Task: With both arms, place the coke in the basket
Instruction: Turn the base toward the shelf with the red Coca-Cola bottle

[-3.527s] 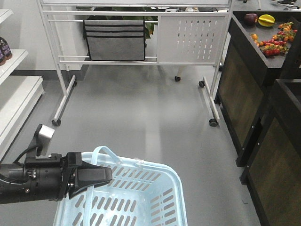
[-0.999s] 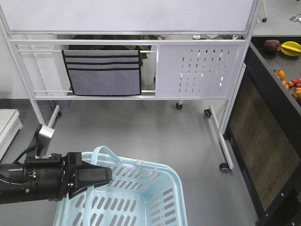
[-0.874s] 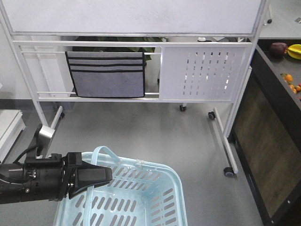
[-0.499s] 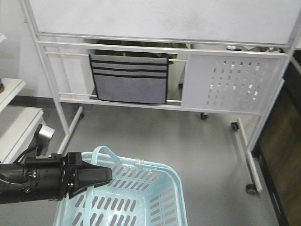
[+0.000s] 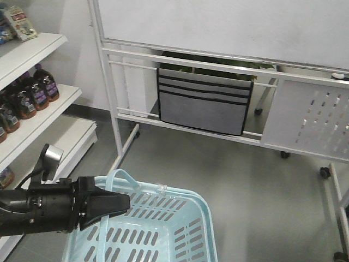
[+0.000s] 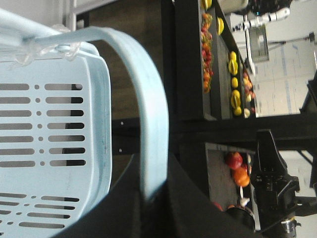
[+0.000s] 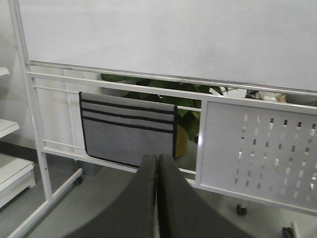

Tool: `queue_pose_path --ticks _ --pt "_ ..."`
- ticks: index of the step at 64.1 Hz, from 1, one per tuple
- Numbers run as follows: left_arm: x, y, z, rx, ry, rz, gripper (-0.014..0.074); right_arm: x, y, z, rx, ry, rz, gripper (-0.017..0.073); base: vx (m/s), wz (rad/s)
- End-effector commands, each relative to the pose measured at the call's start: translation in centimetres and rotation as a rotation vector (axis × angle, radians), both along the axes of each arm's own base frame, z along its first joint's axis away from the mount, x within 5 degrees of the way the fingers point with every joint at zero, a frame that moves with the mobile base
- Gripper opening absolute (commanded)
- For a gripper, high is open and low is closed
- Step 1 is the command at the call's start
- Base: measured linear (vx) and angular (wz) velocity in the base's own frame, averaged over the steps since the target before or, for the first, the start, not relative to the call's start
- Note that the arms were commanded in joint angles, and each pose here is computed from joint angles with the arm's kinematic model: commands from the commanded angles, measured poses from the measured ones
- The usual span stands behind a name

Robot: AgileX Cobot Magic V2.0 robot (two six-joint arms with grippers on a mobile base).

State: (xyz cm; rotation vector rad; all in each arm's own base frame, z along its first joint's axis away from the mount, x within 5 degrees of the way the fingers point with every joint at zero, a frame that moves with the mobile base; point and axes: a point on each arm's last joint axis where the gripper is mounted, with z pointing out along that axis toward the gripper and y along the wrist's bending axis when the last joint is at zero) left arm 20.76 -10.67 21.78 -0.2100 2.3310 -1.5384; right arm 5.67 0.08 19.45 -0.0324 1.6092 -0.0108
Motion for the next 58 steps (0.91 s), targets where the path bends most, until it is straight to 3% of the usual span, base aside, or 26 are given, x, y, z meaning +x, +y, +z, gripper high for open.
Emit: queue_pose_path --ticks 1,58 --pt "0.05 -0.31 2.06 -0.119 -0.044 0.008 -0.0006 -0.08 -0.01 0.34 -0.005 -0.075 -0.001 -0.0009 0.13 0.43" --pt "0.05 -0.31 2.06 -0.119 -0.044 0.008 -0.0006 -0.08 -0.01 0.34 -0.005 -0.075 -0.001 -0.0009 0.12 0.46"
